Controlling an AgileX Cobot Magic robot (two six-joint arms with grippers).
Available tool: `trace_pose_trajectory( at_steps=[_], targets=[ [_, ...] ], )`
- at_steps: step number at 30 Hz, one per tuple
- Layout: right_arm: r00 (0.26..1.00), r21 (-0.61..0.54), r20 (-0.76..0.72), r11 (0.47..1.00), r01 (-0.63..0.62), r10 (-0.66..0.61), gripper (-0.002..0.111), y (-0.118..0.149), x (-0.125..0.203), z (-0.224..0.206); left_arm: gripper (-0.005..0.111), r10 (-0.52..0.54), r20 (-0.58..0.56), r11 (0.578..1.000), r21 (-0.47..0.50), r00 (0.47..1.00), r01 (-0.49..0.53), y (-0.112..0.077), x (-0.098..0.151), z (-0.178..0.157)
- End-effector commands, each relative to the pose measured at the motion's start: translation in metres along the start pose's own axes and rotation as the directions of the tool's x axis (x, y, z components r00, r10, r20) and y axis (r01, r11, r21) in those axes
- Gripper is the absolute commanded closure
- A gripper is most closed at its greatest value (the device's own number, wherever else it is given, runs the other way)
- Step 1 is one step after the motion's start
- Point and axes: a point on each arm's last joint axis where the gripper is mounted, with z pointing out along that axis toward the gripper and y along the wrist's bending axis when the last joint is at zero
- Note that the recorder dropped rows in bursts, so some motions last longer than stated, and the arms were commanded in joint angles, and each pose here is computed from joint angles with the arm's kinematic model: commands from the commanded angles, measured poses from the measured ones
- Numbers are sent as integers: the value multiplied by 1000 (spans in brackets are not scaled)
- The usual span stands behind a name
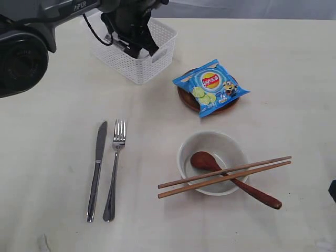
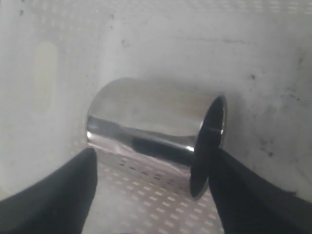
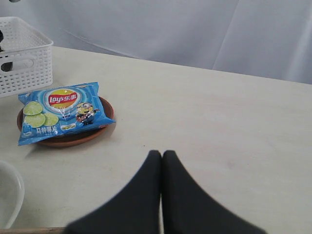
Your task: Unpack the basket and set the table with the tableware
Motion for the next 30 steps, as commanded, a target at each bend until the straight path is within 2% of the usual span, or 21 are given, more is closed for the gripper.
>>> trace_pose_trajectory(
  at_steps=[1, 9, 14, 16, 20, 24, 30],
  targets=[
    [1000, 7, 7, 1000, 3, -3, 109, 0, 0, 0, 45, -12, 9, 1000, 5, 1000, 12, 1, -1, 0],
    [1000, 7, 7, 1000, 3, -3, 109, 0, 0, 0, 45, 26, 51, 999, -47, 998, -24, -2, -5, 16],
    [1000, 7, 7, 1000, 3, -3, 109, 0, 0, 0, 46, -16, 130, 997, -72, 991, 25, -3, -11, 21],
    [1000, 7, 7, 1000, 3, -3, 109, 0, 0, 0, 51, -19, 146, 996, -84, 989, 32, -2, -13, 22],
    [1000, 7, 7, 1000, 3, -3, 109, 0, 0, 0, 69, -6, 182, 996, -90, 983, 23, -2, -16, 22],
    [1000, 7, 7, 1000, 3, -3, 109, 0, 0, 0, 106, -21, 189, 997, -65, 982, 34, -4, -17, 22],
    [1000, 7, 7, 1000, 3, -3, 109, 0, 0, 0, 107, -22, 183, 998, -59, 983, 34, -5, -16, 23]
  ],
)
